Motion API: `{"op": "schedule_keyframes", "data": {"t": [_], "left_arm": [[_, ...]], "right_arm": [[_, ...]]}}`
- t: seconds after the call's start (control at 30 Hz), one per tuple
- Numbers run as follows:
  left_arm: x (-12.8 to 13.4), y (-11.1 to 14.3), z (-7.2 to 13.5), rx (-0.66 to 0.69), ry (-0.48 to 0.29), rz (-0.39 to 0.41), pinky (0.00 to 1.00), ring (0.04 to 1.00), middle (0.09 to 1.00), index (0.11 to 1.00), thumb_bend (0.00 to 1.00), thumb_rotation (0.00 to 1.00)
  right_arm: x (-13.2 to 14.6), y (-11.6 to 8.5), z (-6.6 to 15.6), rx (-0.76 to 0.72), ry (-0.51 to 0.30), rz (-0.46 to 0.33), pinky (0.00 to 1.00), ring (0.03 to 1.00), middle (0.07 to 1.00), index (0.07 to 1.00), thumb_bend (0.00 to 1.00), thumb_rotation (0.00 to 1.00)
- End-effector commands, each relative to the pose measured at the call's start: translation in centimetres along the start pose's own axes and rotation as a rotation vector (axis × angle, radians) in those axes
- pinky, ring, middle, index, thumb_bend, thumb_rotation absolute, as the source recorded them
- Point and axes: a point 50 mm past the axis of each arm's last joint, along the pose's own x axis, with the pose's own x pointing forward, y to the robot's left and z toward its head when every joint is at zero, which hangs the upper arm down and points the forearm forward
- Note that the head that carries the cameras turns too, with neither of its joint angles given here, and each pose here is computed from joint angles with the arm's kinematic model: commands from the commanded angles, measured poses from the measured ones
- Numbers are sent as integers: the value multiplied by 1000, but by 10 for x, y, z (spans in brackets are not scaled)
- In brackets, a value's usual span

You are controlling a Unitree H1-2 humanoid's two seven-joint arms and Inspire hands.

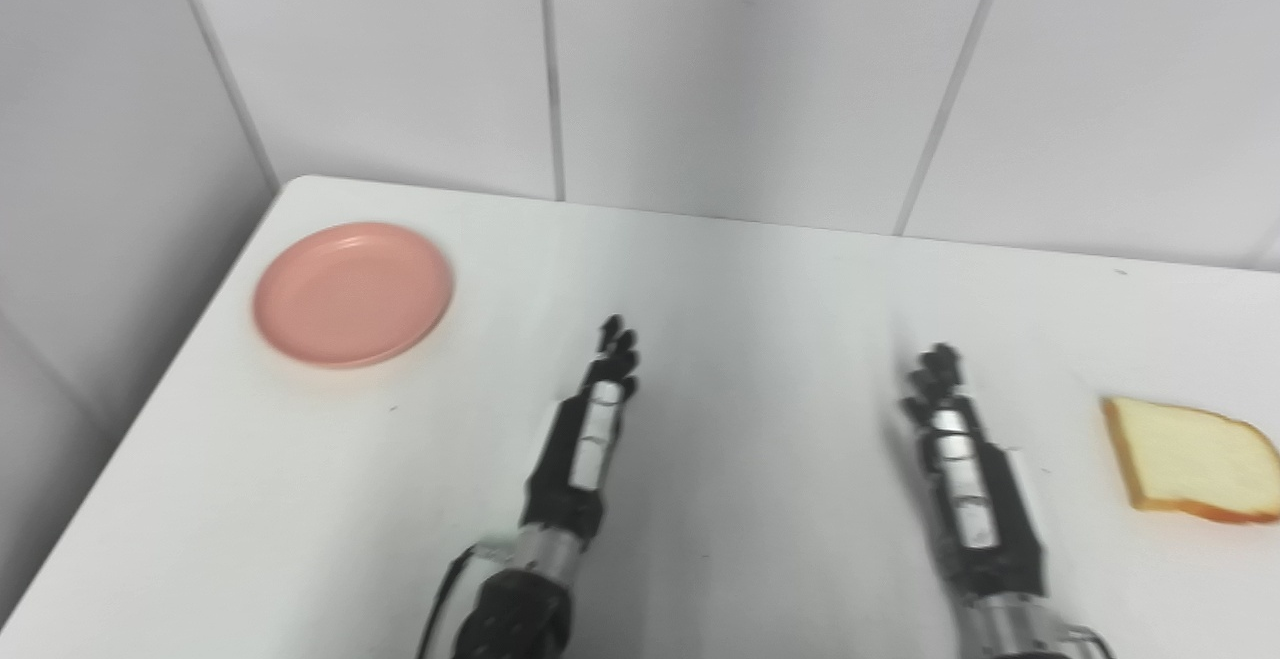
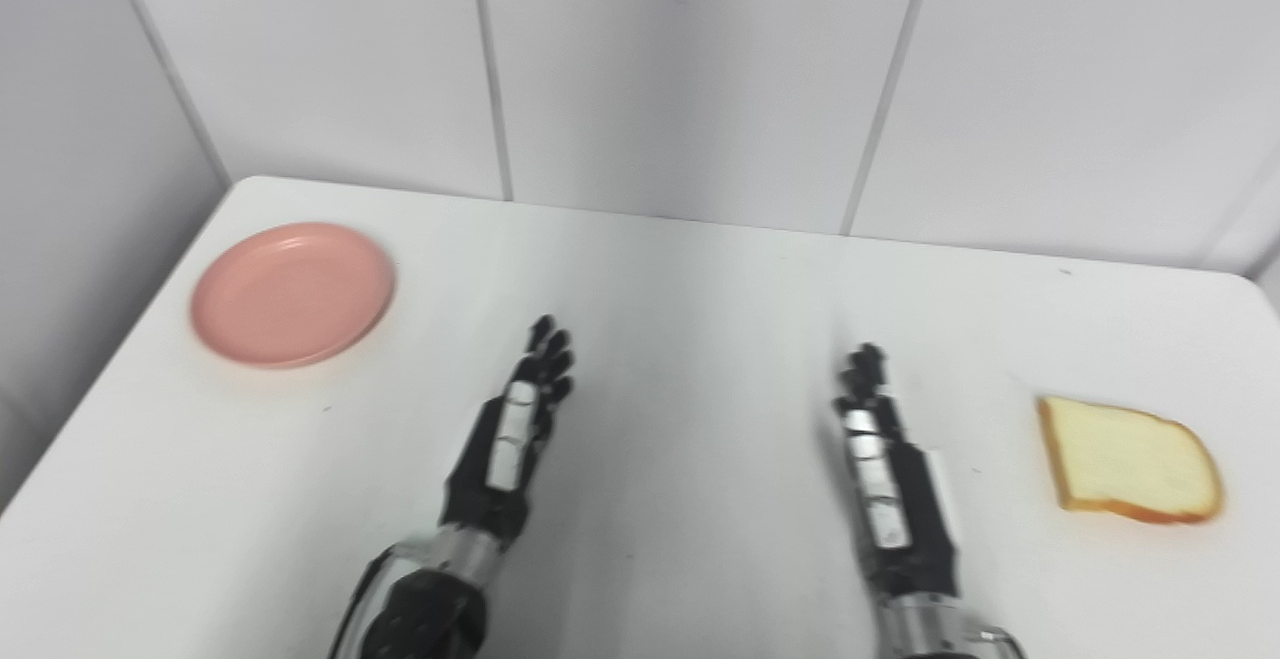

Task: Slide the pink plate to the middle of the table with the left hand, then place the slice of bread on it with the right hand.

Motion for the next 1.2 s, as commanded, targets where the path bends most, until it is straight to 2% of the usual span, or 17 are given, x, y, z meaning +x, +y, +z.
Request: {"op": "schedule_keyframes", "data": {"t": [0.0,0.27,0.4,0.57,0.63,0.77,0.97,1.03,1.17], "left_arm": [[10,-3,11,-21,-73,-2,1000,1000,1000,1000,757,1000],[36,16,37,-76,-189,32,1000,1000,1000,1000,770,975],[41,27,48,-78,-208,71,1000,993,991,992,793,970],[45,57,67,-20,-208,73,1000,979,973,976,838,999],[47,69,74,-9,-211,93,1000,967,966,965,850,1000],[48,94,87,27,-242,153,925,902,897,891,871,1000],[49,119,96,54,-275,252,825,824,824,818,869,1000],[49,130,99,66,-288,288,788,784,789,781,857,1000],[44,150,102,93,-281,308,785,773,773,771,870,1000]], "right_arm": [[-9,-9,-4,-2,-15,-13,1000,1000,1000,1000,601,888],[-7,-18,-4,12,1,-15,1000,1000,1000,1000,607,878],[-3,-21,-5,1,-17,-11,1000,1000,1000,1000,624,891],[-3,-23,-7,9,-30,-21,1000,1000,1000,1000,590,927],[-6,-23,-8,27,-16,-56,1000,994,1000,1000,599,856],[-8,-22,-8,20,-11,-68,1000,984,995,1000,554,847],[-8,-20,-9,21,-25,-64,1000,976,985,992,565,866],[-7,-19,-10,34,-26,-59,1000,976,984,985,577,838],[-7,-15,-13,78,-17,-59,1000,976,975,971,608,788]]}}
